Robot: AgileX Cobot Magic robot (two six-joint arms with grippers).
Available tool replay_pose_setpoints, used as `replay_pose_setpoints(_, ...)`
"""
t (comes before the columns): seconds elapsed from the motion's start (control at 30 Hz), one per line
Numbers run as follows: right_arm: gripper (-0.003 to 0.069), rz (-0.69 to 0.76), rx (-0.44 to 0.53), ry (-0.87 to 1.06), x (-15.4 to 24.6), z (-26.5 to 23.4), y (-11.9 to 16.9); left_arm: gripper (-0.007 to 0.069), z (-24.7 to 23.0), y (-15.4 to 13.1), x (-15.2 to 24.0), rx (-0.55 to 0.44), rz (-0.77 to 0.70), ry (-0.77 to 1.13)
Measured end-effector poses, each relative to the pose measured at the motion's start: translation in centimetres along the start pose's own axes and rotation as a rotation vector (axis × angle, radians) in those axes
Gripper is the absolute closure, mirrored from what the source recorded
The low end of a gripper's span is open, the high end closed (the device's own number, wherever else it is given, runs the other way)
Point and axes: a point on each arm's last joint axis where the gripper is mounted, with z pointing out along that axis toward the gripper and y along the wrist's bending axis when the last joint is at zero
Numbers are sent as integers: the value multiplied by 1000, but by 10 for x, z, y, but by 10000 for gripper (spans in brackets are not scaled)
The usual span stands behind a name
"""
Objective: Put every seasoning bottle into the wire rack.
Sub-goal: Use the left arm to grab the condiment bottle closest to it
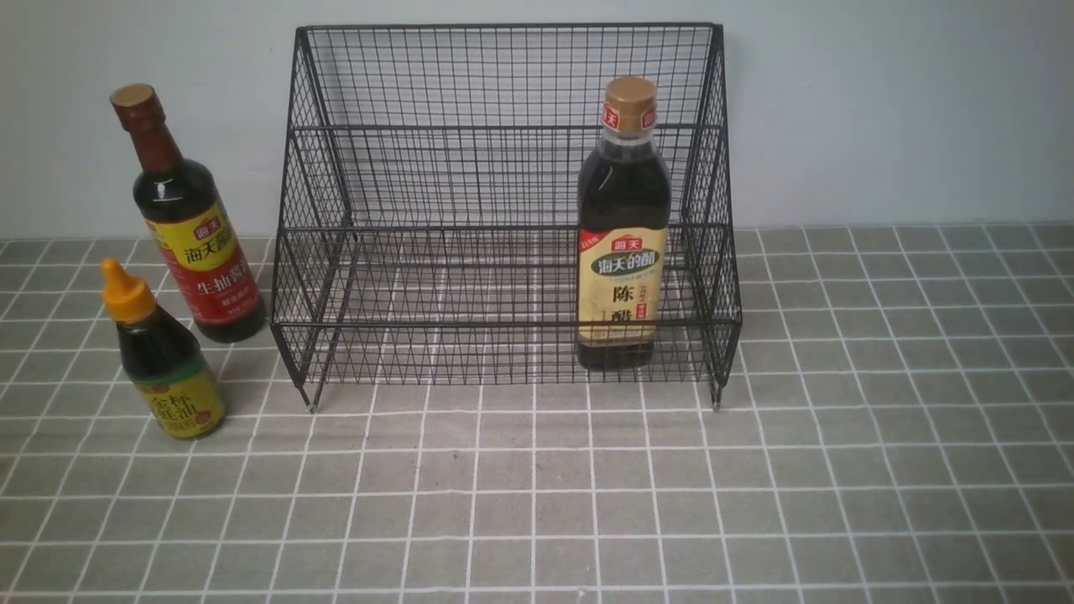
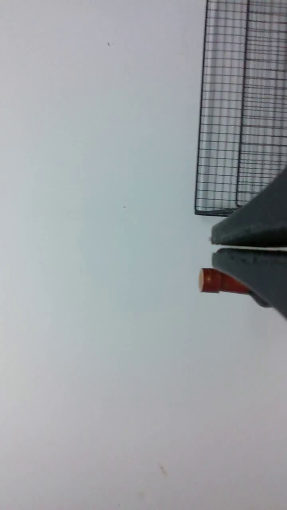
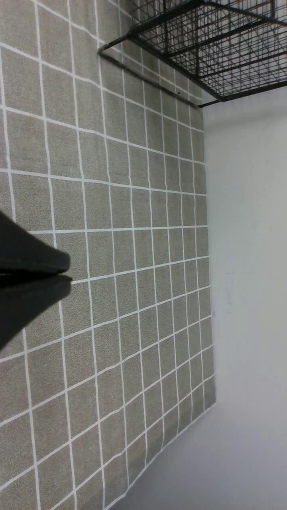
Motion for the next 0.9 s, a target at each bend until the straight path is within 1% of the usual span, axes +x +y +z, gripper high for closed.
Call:
replay_pose_setpoints(0.13, 669, 0, 0, 0, 0, 0, 0, 623, 21, 0, -5, -23, 24, 107)
replay_pose_setpoints(0.17, 669, 0, 0, 0, 0, 0, 0, 596, 35, 1, -8, -40, 21, 157)
replay_pose_setpoints(0.2, 669, 0, 0, 0, 0, 0, 0, 587, 39, 1, -8, -42, 19, 169)
replay_pose_setpoints(0.27, 669, 0, 0, 0, 0, 0, 0, 525, 63, 2, -11, -75, -7, 228)
replay_pose_setpoints(0.37, 669, 0, 0, 0, 0, 0, 0, 405, 89, 4, -8, -114, -43, 292)
replay_pose_setpoints(0.4, 669, 0, 0, 0, 0, 0, 0, 355, 97, 4, -8, -123, -50, 299)
replay_pose_setpoints(0.43, 669, 0, 0, 0, 0, 0, 0, 283, 111, 5, -6, -141, -56, 316)
replay_pose_setpoints(0.47, 669, 0, 0, 0, 0, 0, 0, 272, 113, 5, -6, -144, -56, 314)
replay_pose_setpoints(0.57, 669, 0, 0, 0, 0, 0, 0, 124, 138, 7, 3, -178, -62, 334)
replay_pose_setpoints(0.63, 669, 0, 0, 0, 0, 0, 0, 62, 150, 9, 9, -192, -58, 343)
replay_pose_setpoints(0.7, 669, 0, 0, 0, 0, 0, 0, 27, 159, 9, 16, -200, -51, 360)
replay_pose_setpoints(0.73, 669, 0, 0, 0, 0, 0, 0, 9, 168, 10, 27, -209, -43, 387)
replay_pose_setpoints(0.8, 669, 0, 0, 0, 0, 0, 0, 4, 173, 11, 34, -216, -35, 400)
replay_pose_setpoints(0.9, 669, 0, 0, 0, 0, 0, 0, 2, 187, 15, 59, -242, -6, 423)
